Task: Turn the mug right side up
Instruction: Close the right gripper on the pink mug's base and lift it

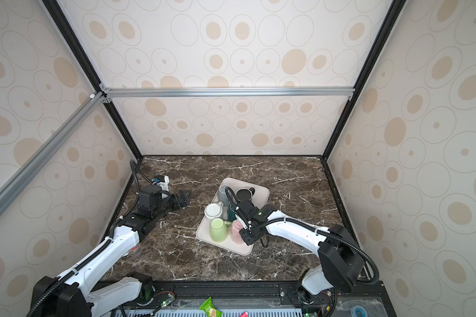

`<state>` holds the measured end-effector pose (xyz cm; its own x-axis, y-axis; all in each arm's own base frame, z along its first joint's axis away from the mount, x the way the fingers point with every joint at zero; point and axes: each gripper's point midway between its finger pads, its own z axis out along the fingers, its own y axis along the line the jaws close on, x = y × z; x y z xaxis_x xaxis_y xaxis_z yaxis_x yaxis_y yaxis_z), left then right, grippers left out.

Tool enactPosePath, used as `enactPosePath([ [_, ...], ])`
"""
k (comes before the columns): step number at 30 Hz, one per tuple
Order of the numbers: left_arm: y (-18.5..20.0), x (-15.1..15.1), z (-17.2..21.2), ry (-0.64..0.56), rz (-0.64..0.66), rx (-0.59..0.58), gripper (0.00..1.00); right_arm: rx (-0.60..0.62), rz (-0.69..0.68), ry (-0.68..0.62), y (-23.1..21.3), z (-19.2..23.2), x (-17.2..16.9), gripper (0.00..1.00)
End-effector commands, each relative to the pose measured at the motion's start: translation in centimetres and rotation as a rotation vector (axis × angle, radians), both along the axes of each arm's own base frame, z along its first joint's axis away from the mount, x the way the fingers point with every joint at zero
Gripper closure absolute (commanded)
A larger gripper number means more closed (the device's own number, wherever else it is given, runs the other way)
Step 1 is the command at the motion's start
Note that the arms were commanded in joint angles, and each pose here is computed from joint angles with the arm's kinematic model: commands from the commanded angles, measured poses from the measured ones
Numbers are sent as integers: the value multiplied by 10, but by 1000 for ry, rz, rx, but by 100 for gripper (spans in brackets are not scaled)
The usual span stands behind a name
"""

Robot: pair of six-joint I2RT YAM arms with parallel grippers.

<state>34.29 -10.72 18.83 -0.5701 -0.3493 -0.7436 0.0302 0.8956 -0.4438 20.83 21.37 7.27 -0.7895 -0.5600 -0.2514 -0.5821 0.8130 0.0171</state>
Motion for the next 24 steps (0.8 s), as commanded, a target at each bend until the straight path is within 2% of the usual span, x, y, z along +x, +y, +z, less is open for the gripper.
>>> enactPosePath([
  [1,-2,1,3,-11,2,-21,2,-18,-11,-34,2,7,6,75],
  [4,-2,1,2,-11,1,-19,2,-21,-8,-34,2,7,6,87],
  [7,-2,0,2,-10,1,-19,2,-19,-8,-33,3,7,6,90],
  [11,-2,-2,1,-10,2,-24,2,-12,-17,-35,3,9,5,99],
  [21,-2,-3,-3,-4,0,-23,2,84,-24,-44,7,29,-4,100],
  [24,5,-2,-7,16,43,-12,2,143,-29,-53,10,35,-7,100],
])
